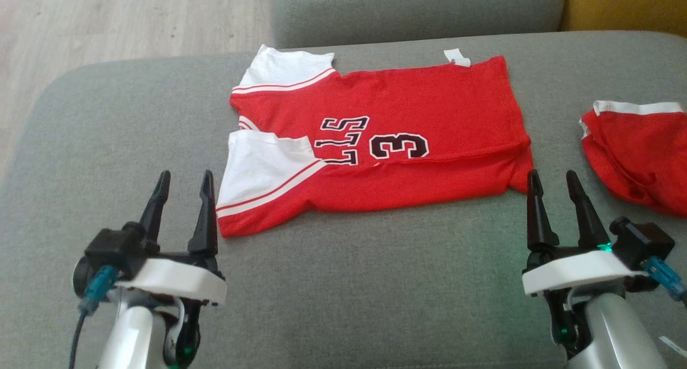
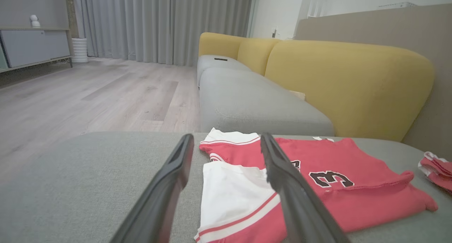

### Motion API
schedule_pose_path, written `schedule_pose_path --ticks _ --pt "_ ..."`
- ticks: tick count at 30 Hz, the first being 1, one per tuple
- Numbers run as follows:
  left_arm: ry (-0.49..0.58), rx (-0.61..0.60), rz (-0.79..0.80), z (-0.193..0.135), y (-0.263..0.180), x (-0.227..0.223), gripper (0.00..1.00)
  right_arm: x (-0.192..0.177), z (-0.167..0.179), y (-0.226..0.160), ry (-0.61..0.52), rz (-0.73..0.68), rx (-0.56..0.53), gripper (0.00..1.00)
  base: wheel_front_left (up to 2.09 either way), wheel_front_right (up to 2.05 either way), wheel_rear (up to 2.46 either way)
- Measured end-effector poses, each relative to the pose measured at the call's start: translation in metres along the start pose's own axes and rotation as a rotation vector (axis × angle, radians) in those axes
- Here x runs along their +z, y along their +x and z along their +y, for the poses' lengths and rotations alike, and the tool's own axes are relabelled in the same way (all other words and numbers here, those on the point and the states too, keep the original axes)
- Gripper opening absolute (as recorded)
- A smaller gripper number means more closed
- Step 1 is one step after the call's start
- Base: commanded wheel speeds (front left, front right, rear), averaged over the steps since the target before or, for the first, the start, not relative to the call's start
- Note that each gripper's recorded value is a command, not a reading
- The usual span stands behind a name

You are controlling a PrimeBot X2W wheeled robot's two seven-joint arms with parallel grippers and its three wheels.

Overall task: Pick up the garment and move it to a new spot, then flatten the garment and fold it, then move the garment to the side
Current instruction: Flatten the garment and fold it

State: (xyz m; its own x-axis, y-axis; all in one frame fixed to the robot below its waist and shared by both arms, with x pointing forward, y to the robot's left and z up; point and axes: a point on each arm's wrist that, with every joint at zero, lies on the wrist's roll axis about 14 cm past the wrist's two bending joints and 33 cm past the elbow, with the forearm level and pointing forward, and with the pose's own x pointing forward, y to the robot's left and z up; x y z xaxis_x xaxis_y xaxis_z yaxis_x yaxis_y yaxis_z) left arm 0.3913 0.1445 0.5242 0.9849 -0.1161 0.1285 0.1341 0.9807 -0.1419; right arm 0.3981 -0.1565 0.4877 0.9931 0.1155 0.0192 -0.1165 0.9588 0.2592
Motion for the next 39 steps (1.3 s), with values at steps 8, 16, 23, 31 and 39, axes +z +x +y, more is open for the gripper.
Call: schedule_pose_path --ticks 8,16,23,31,39 --pt "0.001 -0.002 0.303 0.002 -0.019 -0.094 1.00 -0.004 -0.007 0.000 -0.004 0.012 -0.018 1.00 0.00 0.00 0.00" --pt "0.026 0.022 0.436 0.011 0.005 -0.132 1.00 -0.022 -0.016 -0.002 -0.006 0.062 -0.047 1.00 0.00 0.00 0.00" --pt "0.026 0.013 0.558 0.010 0.007 -0.164 1.00 -0.023 -0.023 0.003 -0.005 0.064 -0.067 1.00 0.00 0.00 0.00" --pt "0.048 -0.014 0.577 0.008 0.020 -0.163 0.00 -0.031 -0.027 0.003 -0.009 0.092 -0.078 1.00 0.00 0.00 0.00" --pt "0.094 -0.033 0.394 0.008 0.044 -0.117 0.00 -0.052 -0.045 0.013 -0.038 0.233 -0.130 1.00 0.00 0.00 0.00"
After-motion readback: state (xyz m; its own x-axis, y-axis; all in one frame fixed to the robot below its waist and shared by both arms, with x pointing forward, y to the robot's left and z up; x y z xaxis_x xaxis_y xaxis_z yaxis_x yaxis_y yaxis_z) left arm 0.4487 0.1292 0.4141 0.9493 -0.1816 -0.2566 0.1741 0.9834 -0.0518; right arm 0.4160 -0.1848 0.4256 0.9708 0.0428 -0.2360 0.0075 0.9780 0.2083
